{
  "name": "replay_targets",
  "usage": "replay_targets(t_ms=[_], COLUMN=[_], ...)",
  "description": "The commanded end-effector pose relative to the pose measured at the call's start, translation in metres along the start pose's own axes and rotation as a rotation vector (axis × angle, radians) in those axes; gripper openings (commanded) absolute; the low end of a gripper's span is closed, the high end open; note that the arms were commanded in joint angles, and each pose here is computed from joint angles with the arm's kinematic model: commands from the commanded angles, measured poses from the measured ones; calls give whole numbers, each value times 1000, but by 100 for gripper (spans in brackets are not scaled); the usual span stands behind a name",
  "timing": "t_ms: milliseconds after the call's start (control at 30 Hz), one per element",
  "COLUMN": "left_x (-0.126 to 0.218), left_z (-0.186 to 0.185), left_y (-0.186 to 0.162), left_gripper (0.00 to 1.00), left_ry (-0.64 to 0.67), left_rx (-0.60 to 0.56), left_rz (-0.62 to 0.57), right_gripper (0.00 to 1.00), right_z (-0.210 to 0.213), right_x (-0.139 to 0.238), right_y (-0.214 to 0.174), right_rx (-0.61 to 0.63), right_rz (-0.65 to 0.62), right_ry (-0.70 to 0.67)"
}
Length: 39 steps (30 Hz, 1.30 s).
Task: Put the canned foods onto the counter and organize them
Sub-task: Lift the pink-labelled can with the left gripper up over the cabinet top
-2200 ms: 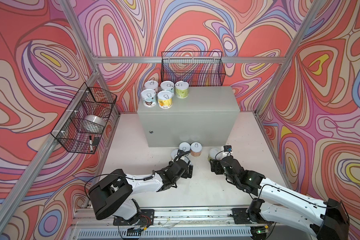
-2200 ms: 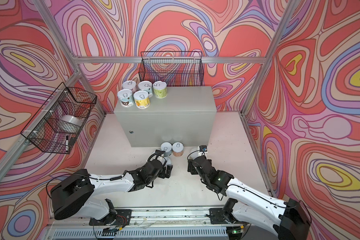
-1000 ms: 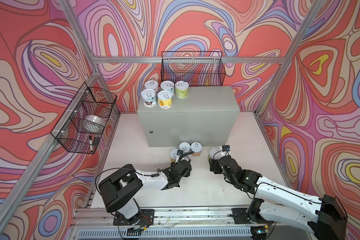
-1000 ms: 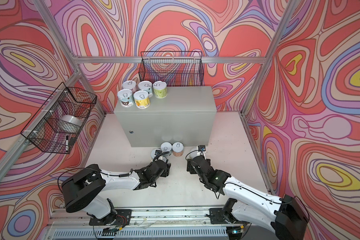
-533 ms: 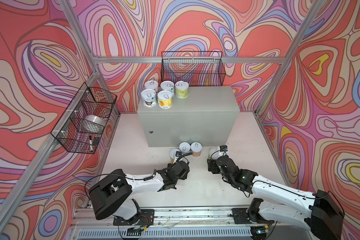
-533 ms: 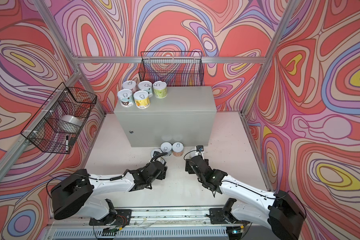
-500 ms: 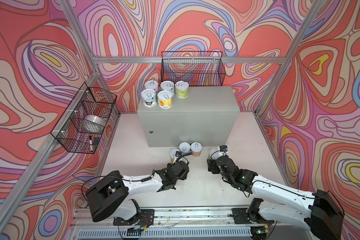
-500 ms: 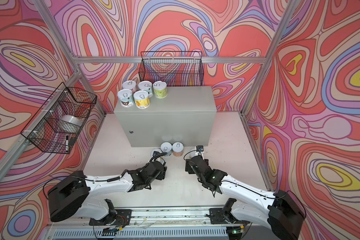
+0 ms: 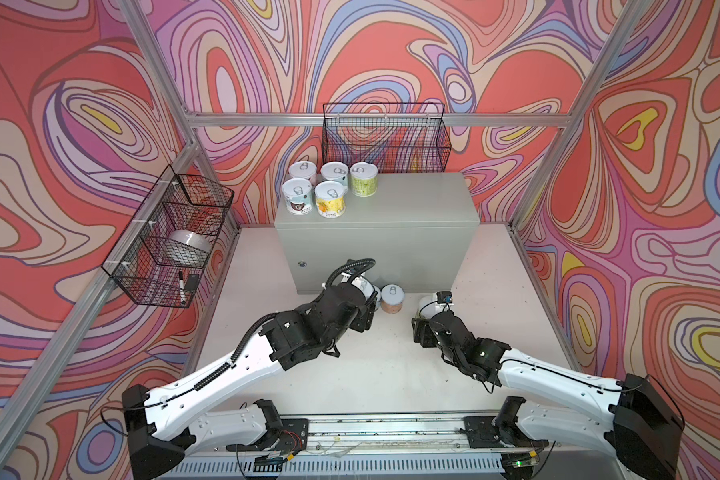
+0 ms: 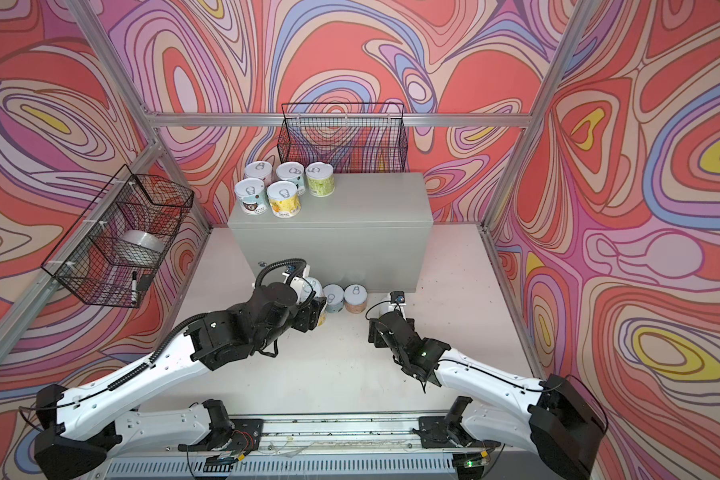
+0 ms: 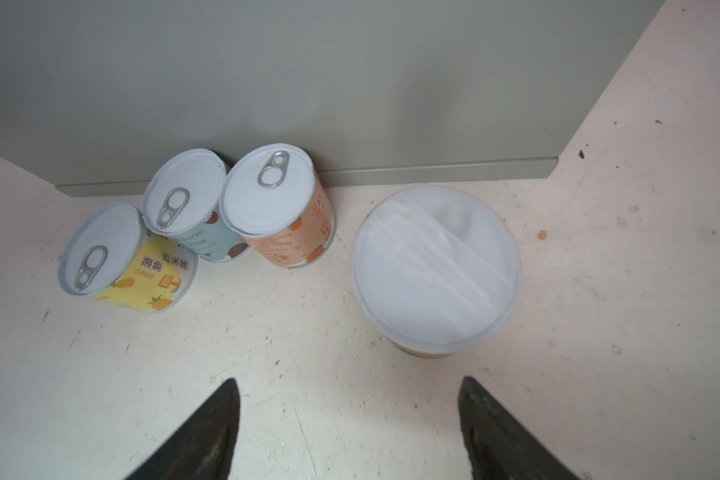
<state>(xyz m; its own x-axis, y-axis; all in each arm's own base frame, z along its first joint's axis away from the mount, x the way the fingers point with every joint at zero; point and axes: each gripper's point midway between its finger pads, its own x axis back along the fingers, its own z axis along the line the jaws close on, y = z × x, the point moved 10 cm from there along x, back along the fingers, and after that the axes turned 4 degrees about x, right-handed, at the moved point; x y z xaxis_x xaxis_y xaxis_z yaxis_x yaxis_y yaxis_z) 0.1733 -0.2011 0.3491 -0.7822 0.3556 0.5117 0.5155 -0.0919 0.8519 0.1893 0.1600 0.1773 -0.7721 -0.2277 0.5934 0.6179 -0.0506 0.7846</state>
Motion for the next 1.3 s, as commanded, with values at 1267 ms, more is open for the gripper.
replay_targets(t_ms=[1267], left_x=[-65], left_z=[3], left_y=[210], left_gripper=[0], left_ry=[168], left_rx=[-37], left_rz=[-160], right_gripper=[86], right_z=[5], right_x=[60], right_y=[104], right_rx=[75], right_rz=[-221], right_ry=[40])
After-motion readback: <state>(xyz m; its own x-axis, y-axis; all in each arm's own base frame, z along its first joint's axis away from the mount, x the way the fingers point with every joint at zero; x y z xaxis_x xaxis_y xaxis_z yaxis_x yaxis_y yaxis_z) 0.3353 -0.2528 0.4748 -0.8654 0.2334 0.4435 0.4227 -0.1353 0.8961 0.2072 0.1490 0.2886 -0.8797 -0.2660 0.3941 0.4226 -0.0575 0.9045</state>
